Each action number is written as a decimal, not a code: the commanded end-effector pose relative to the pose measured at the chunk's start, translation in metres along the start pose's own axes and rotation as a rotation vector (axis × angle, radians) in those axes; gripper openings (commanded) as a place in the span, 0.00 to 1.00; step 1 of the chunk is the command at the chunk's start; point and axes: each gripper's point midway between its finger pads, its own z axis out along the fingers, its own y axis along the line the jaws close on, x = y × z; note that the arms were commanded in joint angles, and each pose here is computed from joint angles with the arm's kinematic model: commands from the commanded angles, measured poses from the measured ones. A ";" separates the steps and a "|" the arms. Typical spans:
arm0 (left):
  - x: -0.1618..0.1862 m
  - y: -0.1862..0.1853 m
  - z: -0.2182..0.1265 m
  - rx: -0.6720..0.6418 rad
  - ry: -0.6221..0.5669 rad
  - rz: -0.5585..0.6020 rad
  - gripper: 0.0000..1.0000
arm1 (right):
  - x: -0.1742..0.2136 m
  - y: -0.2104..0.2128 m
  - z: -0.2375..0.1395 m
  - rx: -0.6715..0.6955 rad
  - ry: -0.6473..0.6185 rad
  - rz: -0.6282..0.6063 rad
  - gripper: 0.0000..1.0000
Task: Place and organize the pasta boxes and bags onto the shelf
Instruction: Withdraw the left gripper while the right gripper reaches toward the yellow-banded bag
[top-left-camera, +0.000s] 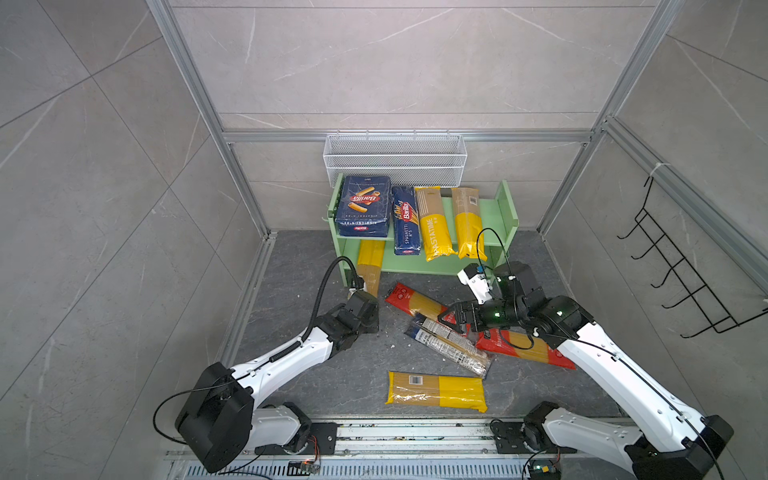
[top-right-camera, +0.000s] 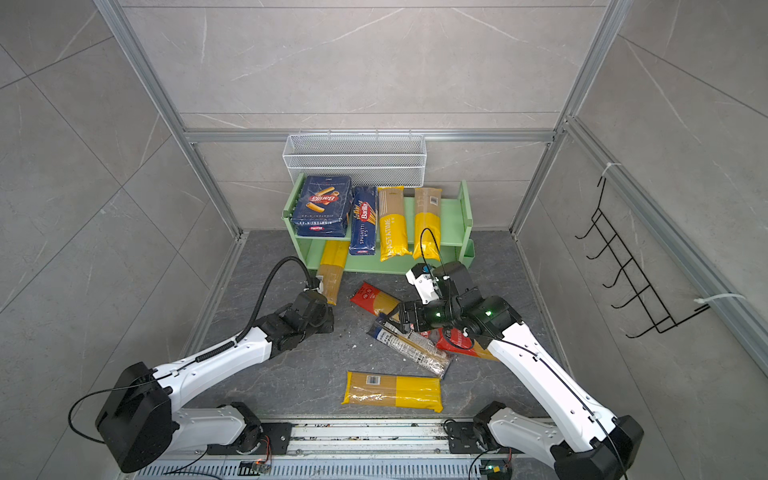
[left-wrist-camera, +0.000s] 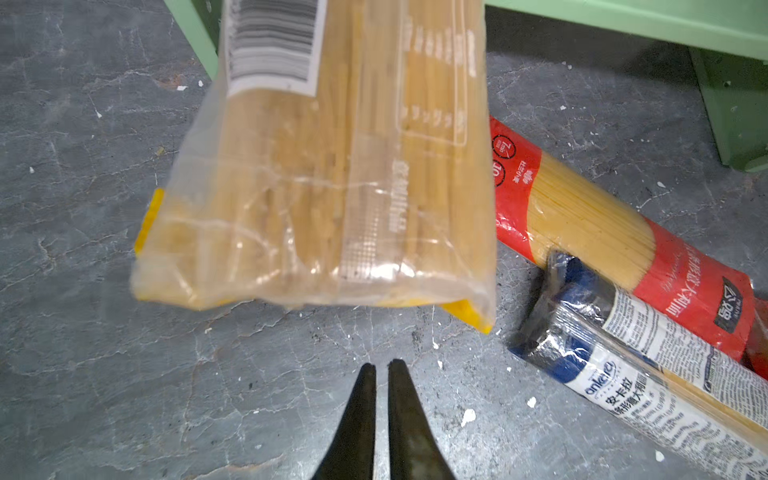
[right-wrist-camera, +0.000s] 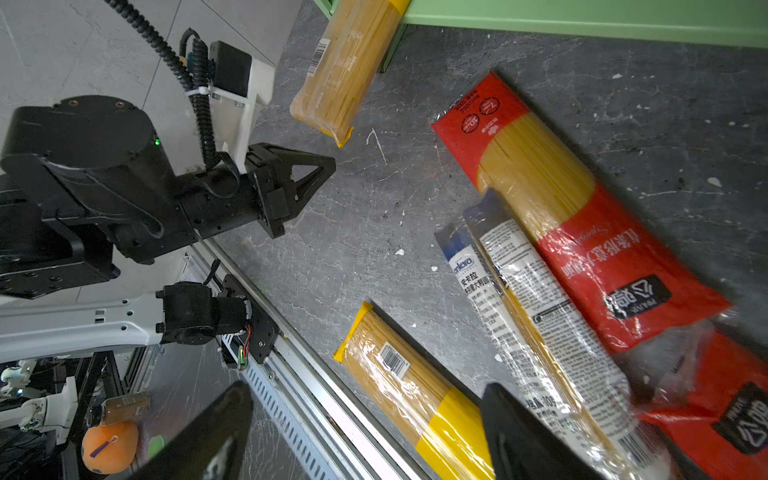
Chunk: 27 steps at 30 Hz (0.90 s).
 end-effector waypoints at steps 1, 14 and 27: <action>-0.044 -0.008 -0.008 0.014 -0.141 -0.018 0.12 | -0.001 -0.003 0.002 0.016 0.006 -0.024 0.88; -0.072 -0.001 0.005 -0.008 -0.167 -0.006 0.09 | -0.012 -0.006 0.010 0.031 0.011 -0.028 0.88; -0.096 -0.008 0.016 0.007 -0.185 0.010 0.07 | -0.020 -0.009 0.015 0.052 0.016 -0.031 0.88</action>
